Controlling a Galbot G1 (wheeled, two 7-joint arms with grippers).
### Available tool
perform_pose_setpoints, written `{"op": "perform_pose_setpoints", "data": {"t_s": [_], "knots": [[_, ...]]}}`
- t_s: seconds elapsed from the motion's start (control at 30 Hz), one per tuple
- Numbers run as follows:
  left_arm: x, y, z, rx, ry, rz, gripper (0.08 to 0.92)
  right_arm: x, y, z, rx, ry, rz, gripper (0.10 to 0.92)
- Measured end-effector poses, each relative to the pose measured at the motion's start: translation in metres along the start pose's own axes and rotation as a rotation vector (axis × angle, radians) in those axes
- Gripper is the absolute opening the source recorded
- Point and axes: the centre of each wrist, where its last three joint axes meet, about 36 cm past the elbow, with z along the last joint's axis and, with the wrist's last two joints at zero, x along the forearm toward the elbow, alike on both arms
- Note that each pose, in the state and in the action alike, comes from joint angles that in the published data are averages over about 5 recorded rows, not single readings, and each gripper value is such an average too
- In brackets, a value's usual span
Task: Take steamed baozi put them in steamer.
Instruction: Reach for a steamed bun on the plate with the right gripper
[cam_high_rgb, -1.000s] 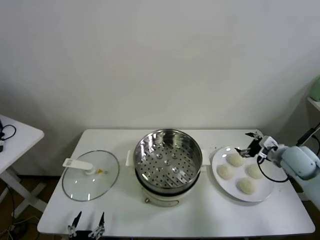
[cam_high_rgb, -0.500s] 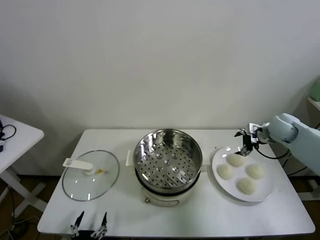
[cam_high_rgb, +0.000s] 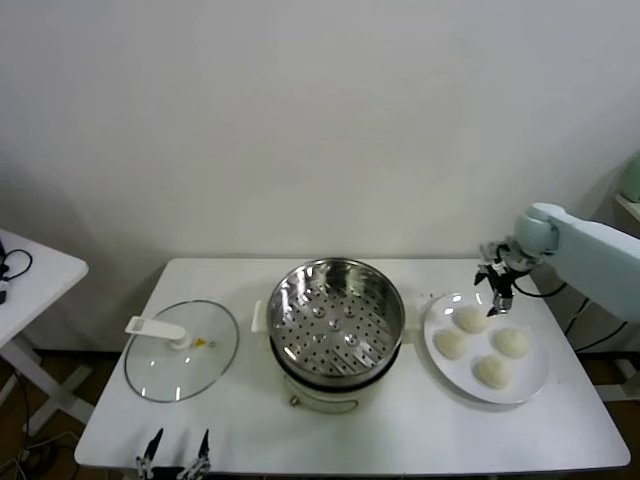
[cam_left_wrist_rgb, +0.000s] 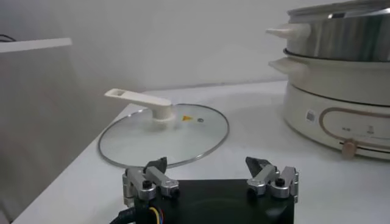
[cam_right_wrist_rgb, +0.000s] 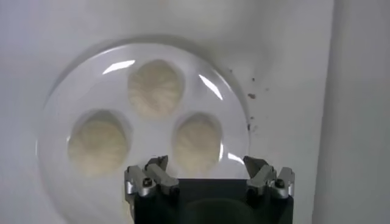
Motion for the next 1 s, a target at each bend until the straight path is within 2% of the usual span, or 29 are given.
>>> {"op": "perform_pose_setpoints", "data": {"t_s": [0.57, 0.87, 1.0], "knots": [[0.004, -0.002, 0.009, -0.016, 0.023, -0.013, 0.823, -0.056, -0.006, 0.006, -0.003, -0.024, -0.047, 0.823], [0.006, -0.003, 0.006, -0.019, 0.019, -0.017, 0.823, -0.075, -0.002, 0.007, -0.017, -0.039, -0.054, 0.823], [0.007, -0.003, 0.005, -0.021, 0.018, -0.02, 0.823, -0.076, -0.002, 0.008, -0.019, -0.044, -0.05, 0.772]]}}
